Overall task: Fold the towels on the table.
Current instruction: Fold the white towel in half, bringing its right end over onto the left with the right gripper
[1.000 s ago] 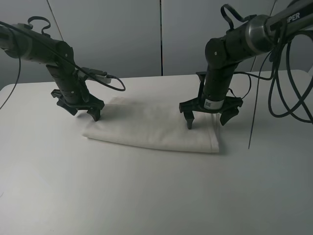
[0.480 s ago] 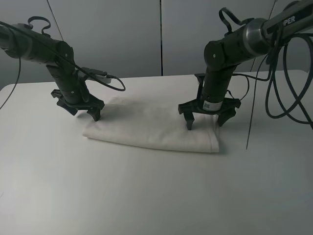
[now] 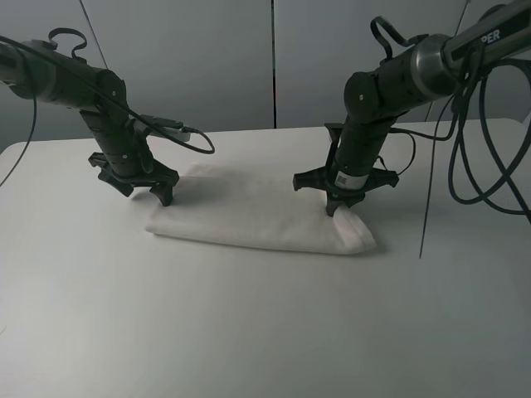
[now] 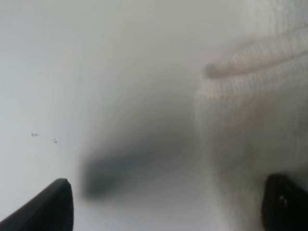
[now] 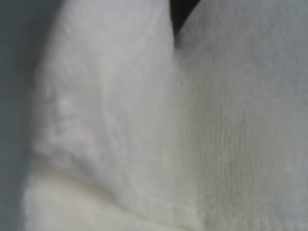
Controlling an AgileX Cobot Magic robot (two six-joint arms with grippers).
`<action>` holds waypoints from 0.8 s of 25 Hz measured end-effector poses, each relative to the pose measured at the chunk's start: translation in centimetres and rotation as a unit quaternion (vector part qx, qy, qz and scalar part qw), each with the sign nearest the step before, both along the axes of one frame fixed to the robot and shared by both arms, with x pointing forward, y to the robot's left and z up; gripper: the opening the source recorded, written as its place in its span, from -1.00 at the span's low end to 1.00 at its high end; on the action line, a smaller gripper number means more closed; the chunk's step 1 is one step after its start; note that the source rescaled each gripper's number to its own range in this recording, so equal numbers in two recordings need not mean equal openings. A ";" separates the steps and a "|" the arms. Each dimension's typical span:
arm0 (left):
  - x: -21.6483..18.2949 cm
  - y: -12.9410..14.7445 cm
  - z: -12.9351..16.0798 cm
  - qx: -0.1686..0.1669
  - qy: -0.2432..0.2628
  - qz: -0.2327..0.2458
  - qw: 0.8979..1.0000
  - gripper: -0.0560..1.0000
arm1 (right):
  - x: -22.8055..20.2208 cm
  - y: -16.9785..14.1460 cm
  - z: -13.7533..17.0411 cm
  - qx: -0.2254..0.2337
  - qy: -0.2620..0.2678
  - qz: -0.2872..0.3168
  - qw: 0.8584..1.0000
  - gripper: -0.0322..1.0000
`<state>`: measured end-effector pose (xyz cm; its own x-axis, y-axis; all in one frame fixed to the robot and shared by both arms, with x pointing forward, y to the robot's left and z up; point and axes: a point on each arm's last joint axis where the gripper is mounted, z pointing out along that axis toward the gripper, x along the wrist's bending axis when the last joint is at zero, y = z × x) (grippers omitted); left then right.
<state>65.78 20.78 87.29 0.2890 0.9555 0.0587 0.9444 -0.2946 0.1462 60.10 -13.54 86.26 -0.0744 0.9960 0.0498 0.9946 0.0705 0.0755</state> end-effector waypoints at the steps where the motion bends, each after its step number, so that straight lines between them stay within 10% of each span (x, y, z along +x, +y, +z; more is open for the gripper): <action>1: 0.0 0.0 0.0 0.000 0.000 0.000 1.000 1.00 | 0.0 0.0 0.0 0.000 0.000 0.002 1.000 -0.91; 20: -0.3 -0.2 -0.2 -0.013 0.018 0.014 1.000 1.00 | -1.1 -0.2 5.5 0.018 -0.013 0.019 1.000 -0.91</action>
<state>65.48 20.57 87.08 0.2641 0.9642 0.0237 0.9569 -0.2650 0.1191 59.00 -13.77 91.79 -0.1135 0.9901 0.0828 0.9891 0.1047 0.1038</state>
